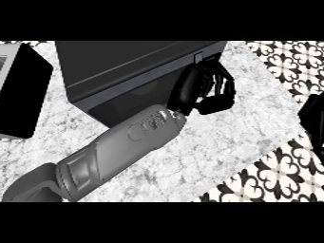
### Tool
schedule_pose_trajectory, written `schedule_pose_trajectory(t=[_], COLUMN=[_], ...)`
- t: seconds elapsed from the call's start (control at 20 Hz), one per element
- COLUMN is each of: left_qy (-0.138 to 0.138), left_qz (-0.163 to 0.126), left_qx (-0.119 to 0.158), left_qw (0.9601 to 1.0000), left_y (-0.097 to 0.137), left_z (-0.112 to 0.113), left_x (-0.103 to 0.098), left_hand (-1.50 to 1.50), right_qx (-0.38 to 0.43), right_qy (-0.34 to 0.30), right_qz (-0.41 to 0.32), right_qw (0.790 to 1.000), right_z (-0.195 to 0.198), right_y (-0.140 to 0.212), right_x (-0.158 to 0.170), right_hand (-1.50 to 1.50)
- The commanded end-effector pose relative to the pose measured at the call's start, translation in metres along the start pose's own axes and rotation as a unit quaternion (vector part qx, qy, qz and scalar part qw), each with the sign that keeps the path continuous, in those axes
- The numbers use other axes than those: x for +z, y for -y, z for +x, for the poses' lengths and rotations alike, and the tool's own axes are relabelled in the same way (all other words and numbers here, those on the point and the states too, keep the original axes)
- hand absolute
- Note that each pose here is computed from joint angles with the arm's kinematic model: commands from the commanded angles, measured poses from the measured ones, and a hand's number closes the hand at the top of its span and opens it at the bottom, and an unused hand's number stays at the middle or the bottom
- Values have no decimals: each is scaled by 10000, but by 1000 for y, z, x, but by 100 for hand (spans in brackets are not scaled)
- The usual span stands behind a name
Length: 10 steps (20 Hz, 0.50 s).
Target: Pick up the milk, place it into the microwave and close the microwave
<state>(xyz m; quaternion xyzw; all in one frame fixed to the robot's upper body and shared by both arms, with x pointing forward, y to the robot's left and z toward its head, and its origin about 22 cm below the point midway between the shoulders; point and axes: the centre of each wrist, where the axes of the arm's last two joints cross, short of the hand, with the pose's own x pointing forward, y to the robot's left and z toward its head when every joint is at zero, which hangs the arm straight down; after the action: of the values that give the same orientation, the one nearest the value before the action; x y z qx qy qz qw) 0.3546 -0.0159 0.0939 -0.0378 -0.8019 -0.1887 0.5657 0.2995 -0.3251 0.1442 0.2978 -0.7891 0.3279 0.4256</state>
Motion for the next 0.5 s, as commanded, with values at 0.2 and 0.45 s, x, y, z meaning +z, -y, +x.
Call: schedule_pose_trajectory(t=[0.2,0.45], left_qy=[52,200], left_qz=[42,165], left_qx=[-13,71], left_qw=[10000,9996], left_y=[12,14], left_z=[9,16], left_x=[-10,-11], left_hand=[150,150], right_qx=[-276,-320], right_qy=[327,416], right_qz=[603,714], right_qw=[9973,9961], right_z=[5,9], right_y=[-12,-19], right_x=[-9,-15], right_hand=[150,150])
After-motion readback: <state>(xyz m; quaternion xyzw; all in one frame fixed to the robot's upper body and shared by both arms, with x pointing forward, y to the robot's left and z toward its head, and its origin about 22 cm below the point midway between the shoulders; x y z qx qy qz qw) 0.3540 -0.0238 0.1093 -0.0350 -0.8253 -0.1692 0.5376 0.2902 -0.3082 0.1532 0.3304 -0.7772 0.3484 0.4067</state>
